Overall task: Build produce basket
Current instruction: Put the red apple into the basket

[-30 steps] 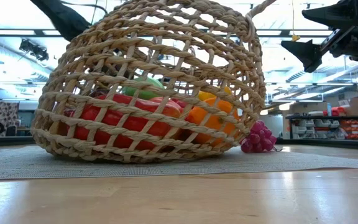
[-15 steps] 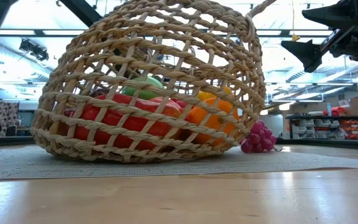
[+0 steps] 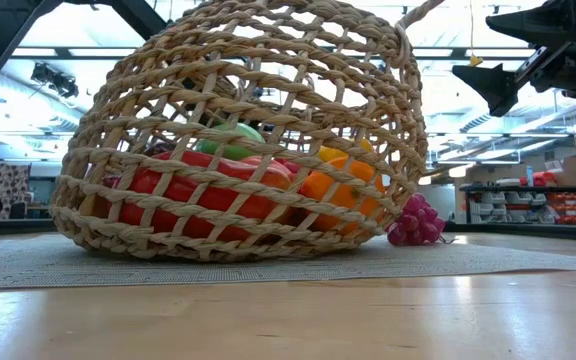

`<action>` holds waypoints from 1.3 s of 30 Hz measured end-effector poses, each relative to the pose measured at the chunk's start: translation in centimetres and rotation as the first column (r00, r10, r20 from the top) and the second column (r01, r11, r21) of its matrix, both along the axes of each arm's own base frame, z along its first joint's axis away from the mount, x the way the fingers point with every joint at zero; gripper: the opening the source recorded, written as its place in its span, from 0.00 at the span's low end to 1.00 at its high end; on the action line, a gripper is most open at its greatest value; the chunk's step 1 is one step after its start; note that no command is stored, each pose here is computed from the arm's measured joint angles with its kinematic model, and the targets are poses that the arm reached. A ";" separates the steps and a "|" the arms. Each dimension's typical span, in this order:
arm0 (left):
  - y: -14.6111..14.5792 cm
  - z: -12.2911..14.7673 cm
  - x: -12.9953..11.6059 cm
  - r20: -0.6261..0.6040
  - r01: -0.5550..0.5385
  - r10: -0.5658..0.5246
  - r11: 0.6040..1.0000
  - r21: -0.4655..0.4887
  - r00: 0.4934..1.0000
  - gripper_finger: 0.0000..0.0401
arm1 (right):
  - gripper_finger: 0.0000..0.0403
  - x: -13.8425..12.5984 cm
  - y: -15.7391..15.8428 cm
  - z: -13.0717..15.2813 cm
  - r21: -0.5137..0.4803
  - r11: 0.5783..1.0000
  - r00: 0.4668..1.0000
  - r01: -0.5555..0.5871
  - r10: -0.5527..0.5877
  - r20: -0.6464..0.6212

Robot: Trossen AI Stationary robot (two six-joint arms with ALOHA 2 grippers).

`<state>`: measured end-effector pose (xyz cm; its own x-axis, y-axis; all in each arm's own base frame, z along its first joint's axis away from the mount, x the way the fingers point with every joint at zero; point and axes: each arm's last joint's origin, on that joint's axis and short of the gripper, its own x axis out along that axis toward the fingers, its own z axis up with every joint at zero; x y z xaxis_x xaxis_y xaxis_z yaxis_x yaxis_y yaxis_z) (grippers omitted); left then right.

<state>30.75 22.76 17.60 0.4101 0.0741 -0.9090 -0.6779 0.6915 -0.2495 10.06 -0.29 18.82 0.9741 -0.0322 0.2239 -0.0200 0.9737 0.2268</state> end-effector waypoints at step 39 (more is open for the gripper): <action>0.6 2.1 -0.8 0.001 0.139 -0.139 0.989 -0.051 0.990 0.80 | 0.95 0.0 0.0 0.0 0.000 1.000 1.000 0.000 0.000 0.001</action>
